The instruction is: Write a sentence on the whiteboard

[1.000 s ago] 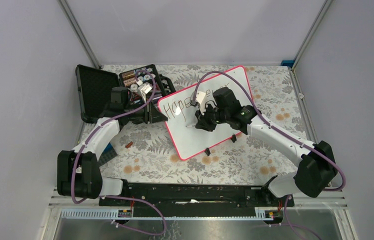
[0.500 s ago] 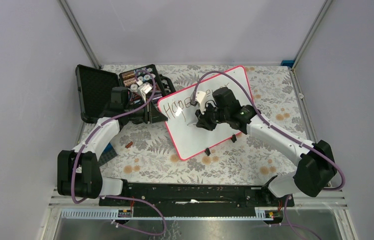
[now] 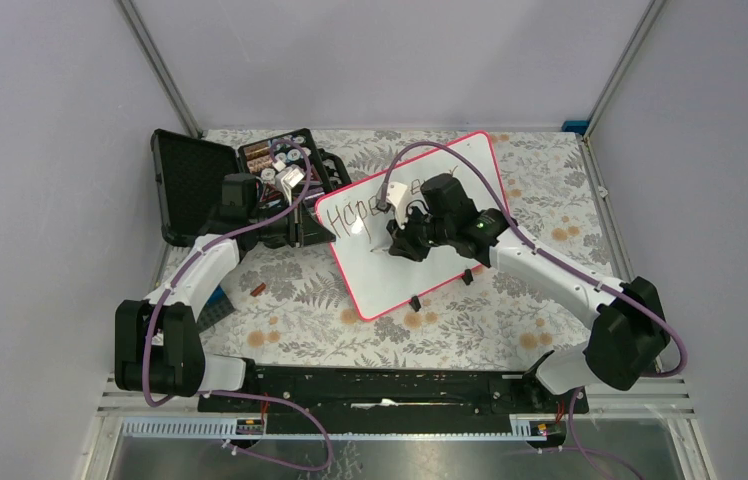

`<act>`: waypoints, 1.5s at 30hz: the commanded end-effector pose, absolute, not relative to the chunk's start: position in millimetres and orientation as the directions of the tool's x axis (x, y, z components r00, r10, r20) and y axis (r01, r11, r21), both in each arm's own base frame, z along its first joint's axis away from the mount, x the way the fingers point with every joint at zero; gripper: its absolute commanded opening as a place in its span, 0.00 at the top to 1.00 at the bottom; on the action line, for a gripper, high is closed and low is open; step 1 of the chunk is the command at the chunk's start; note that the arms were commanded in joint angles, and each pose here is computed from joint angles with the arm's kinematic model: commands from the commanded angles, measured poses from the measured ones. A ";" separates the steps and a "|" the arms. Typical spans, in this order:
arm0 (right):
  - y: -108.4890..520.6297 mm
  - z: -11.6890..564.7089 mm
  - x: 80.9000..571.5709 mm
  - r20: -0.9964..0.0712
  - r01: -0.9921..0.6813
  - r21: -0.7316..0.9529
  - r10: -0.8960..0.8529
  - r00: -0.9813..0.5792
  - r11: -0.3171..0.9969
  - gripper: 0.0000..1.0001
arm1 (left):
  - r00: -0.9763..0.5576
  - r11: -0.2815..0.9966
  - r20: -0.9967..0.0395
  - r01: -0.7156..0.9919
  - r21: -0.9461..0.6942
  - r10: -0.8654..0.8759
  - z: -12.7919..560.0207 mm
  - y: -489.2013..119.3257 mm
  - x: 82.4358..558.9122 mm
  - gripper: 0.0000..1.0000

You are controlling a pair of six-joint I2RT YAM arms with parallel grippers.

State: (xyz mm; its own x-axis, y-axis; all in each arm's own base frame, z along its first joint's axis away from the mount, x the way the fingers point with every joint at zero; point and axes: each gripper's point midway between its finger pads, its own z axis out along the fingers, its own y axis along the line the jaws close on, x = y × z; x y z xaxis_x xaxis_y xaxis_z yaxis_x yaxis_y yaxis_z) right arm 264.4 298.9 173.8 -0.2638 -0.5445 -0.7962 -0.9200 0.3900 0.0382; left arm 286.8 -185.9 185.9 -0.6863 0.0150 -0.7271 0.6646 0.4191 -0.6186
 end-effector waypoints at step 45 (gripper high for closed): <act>312.1 151.6 203.0 -0.777 -0.969 0.111 -0.589 -0.223 0.221 1.00 | -0.611 0.425 -0.790 0.729 -0.537 0.051 192.3 -186.8 297.6 1.00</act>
State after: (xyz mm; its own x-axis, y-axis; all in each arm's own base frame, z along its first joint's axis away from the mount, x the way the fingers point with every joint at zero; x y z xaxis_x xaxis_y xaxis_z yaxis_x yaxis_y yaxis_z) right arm 203.0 296.3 117.3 -0.2536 -0.6505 -0.7159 -0.9611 0.2531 0.1104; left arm 287.8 -185.9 185.5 -0.6863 0.0190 -0.7271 0.6658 0.4188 -0.6175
